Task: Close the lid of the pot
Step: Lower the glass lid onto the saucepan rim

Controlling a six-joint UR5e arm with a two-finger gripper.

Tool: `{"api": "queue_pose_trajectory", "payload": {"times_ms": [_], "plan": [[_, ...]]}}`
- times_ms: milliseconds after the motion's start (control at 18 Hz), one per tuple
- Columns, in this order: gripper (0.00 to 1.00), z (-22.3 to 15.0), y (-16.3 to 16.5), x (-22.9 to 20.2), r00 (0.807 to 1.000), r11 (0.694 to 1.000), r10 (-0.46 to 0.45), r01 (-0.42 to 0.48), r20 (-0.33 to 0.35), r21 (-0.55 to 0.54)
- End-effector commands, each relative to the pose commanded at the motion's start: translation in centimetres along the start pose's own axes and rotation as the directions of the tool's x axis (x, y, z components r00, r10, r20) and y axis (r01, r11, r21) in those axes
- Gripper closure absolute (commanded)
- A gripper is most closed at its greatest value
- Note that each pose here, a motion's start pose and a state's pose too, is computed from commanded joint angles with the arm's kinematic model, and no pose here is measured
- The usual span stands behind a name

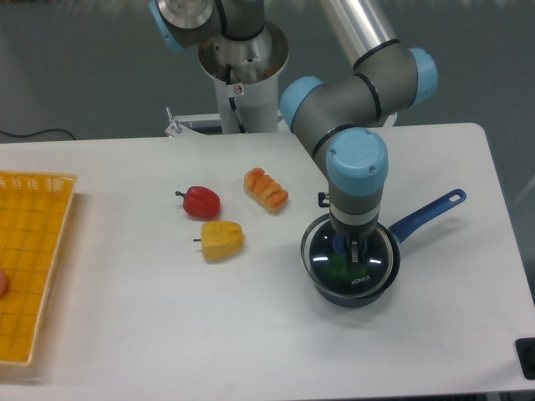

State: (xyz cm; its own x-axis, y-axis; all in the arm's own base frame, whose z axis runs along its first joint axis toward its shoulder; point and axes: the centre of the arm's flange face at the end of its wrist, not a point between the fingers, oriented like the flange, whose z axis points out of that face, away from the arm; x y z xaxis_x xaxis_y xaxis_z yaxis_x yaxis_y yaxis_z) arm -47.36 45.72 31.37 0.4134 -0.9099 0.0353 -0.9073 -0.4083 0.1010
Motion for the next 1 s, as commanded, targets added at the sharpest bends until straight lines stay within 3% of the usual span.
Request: {"api": "queue_pose_trajectory", "payload": {"times_ms": [1000], "plan": [[0.53, 1.0, 1.2, 0.0, 1.0, 1.0, 0.009, -0.009, 0.012, -0.005]]}}
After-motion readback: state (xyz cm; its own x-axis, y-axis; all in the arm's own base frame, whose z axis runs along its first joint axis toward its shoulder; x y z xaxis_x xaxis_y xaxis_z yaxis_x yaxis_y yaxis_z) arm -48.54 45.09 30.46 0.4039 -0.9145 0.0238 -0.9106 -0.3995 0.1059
